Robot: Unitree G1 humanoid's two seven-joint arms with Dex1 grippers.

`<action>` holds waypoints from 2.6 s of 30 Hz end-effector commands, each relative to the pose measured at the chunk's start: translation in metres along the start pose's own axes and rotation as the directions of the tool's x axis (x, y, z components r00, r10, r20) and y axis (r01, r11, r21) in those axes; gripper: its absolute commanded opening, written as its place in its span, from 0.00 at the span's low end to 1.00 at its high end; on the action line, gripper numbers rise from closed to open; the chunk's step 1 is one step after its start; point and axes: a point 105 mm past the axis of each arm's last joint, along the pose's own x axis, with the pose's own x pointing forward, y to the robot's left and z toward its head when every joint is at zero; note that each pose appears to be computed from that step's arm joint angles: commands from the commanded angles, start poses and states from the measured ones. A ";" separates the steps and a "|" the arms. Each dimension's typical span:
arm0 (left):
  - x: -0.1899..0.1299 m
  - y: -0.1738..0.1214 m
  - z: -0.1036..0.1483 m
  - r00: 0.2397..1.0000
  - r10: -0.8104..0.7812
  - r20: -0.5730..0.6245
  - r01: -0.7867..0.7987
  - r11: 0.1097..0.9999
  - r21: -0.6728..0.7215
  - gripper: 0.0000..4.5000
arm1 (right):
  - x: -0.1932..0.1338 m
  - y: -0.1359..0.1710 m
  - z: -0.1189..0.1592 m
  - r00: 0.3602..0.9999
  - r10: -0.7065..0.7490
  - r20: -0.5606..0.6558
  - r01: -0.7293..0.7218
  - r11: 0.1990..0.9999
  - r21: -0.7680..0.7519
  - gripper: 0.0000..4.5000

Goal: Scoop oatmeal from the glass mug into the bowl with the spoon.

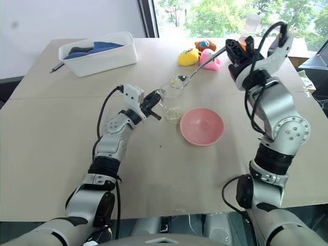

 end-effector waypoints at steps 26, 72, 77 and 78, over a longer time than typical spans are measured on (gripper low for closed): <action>0.003 -0.001 0.005 0.999 -0.019 0.031 0.018 1.000 0.024 0.02 | -0.043 -0.018 -0.018 0.979 -0.092 -0.183 -0.028 0.824 -0.565 0.00; -0.007 -0.003 0.008 0.998 0.027 0.057 -0.027 1.000 0.004 0.02 | 0.037 0.033 -0.067 0.958 0.169 -0.233 -0.267 0.824 -0.500 0.00; -0.009 -0.003 0.007 0.998 0.038 0.053 -0.038 0.999 0.002 0.02 | 0.041 0.030 -0.074 0.951 0.179 -0.254 -0.288 0.812 -0.507 0.00; -0.010 -0.003 0.007 0.998 0.041 0.051 -0.041 0.999 0.002 0.00 | 0.041 0.029 -0.077 0.947 0.182 -0.266 -0.298 0.808 -0.509 0.07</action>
